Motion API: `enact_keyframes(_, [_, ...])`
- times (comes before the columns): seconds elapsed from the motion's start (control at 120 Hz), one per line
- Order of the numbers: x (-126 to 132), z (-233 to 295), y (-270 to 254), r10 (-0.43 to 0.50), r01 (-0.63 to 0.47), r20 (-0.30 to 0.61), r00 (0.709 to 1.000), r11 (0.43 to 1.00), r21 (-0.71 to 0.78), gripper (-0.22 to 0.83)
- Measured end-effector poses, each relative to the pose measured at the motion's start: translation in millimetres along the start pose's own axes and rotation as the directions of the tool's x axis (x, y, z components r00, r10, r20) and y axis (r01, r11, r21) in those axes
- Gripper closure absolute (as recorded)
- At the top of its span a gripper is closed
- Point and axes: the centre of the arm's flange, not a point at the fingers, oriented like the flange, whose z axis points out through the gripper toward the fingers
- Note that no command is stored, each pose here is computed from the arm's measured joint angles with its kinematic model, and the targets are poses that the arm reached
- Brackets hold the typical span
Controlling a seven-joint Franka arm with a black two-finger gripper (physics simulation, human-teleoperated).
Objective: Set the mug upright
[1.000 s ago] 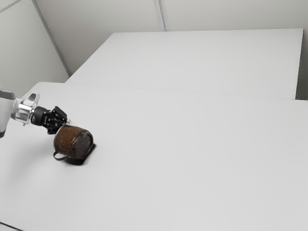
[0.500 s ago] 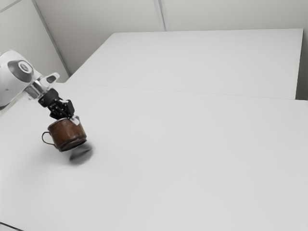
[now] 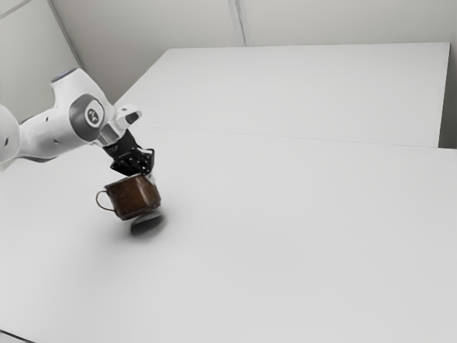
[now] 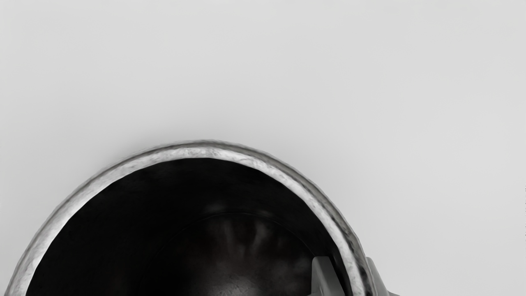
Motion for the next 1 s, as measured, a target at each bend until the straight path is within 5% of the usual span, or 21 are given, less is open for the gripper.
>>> enact_keyframes(0.433, [-11, 20, 56, -0.172, 0.171, -0.231, 0.958, 0.985, -0.025, 0.78])
enact_keyframes(0.8, [-26, 37, 76, -0.275, 0.268, -0.264, 0.924, 0.961, -0.064, 0.77])
enact_keyframes(1.0, [-24, 35, 62, -0.323, 0.317, -0.252, 0.912, 0.946, -0.065, 0.35])
